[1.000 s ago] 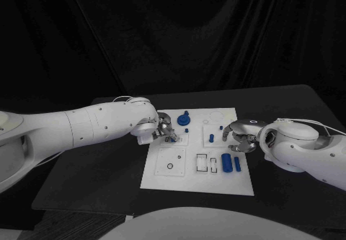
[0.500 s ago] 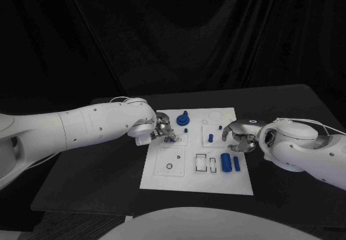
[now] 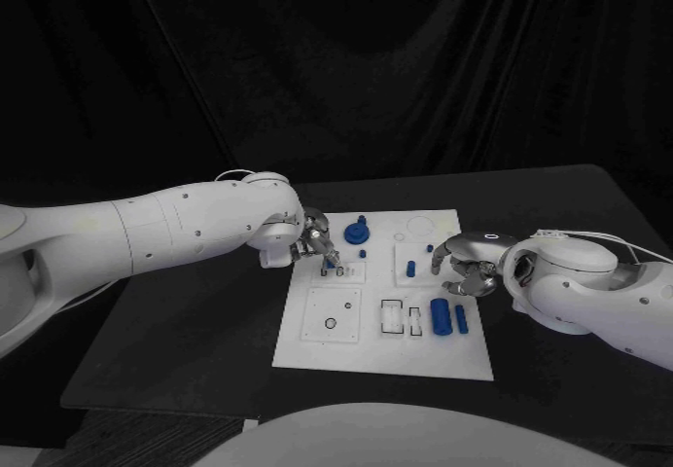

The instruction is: Assemble the parts on the task board

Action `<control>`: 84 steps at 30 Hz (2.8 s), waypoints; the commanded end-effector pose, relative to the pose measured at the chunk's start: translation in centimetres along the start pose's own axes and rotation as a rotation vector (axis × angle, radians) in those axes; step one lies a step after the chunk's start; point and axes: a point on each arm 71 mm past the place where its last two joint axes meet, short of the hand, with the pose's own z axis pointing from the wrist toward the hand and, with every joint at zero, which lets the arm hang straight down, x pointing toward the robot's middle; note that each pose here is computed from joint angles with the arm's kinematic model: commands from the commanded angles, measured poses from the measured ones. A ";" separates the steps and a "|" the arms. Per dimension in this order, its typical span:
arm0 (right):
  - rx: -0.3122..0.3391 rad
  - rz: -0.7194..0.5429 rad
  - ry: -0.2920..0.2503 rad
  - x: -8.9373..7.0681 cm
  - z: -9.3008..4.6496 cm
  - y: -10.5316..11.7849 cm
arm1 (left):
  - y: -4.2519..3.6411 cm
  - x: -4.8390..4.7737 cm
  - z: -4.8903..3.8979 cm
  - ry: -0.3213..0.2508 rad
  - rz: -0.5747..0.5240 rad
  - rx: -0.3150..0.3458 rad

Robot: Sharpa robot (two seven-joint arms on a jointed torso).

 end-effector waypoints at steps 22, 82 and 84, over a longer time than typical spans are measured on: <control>0.000 0.004 -0.018 0.0 0.2 0.1 | -0.48 -1.15 1.37 0.147 0.095 -0.091; 0.002 0.006 -0.011 0.3 0.3 0.1 | -2.16 -0.80 2.23 0.214 0.028 -0.067; 0.002 0.006 -0.011 0.3 0.3 0.1 | -2.21 -0.76 2.27 0.220 0.023 -0.066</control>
